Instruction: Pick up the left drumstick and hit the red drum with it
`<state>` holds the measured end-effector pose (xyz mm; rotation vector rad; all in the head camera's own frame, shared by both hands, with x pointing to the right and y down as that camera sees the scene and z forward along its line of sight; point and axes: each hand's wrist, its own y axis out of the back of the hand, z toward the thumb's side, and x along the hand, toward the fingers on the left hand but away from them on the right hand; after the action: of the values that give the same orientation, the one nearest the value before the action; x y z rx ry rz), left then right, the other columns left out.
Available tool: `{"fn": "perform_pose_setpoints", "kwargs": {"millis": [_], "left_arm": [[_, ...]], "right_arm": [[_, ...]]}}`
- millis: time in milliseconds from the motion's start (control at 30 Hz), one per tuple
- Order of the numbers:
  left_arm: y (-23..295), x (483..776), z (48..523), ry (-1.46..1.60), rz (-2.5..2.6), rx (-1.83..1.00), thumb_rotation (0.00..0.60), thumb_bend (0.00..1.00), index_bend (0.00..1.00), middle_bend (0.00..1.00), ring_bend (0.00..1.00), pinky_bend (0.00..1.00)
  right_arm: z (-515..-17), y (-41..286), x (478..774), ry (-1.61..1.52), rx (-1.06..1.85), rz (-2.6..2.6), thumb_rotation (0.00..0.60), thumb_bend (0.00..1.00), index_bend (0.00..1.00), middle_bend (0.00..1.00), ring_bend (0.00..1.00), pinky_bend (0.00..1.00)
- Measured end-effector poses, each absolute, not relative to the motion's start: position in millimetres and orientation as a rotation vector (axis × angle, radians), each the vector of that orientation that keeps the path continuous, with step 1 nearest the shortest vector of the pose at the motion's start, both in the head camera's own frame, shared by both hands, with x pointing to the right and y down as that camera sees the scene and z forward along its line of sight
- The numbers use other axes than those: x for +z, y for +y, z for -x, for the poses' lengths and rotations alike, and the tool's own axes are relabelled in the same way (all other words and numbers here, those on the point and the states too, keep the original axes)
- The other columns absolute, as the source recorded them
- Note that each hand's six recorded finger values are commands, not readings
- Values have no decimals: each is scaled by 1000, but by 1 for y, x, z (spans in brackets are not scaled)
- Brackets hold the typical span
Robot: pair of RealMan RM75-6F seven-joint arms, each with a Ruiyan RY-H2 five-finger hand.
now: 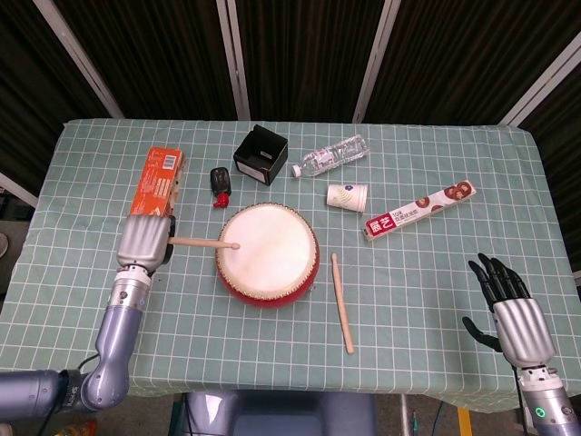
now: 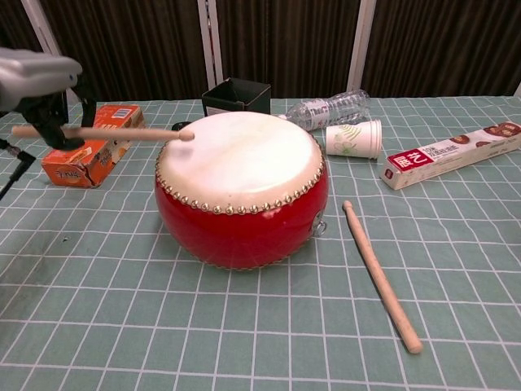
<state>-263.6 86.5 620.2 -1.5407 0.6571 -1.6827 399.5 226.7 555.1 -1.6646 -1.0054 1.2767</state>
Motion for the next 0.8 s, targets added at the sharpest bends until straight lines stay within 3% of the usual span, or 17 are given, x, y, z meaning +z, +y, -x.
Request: {"fn": "perform_pose_setpoints", "kwargs": {"millis": [167,333,800], "left_arm": [[102,642,270,501,1527,-1855,600,595,752,1000,1000,936],[105,642,270,470,1527,-1893,600,595,752,1000,1000,937],[61,536,212,1064,1681,-1198,600,594,753,1000,1000,937]], "right_arm": [[-401,227,554,-1015,1278,1668,600,292,0,0,0,136],[-401,227,553,-1012,1275,1663,600,290,0,0,0,136],[-402,229,554,-1004,1287,1658,600,290,0,0,0,136]]}}
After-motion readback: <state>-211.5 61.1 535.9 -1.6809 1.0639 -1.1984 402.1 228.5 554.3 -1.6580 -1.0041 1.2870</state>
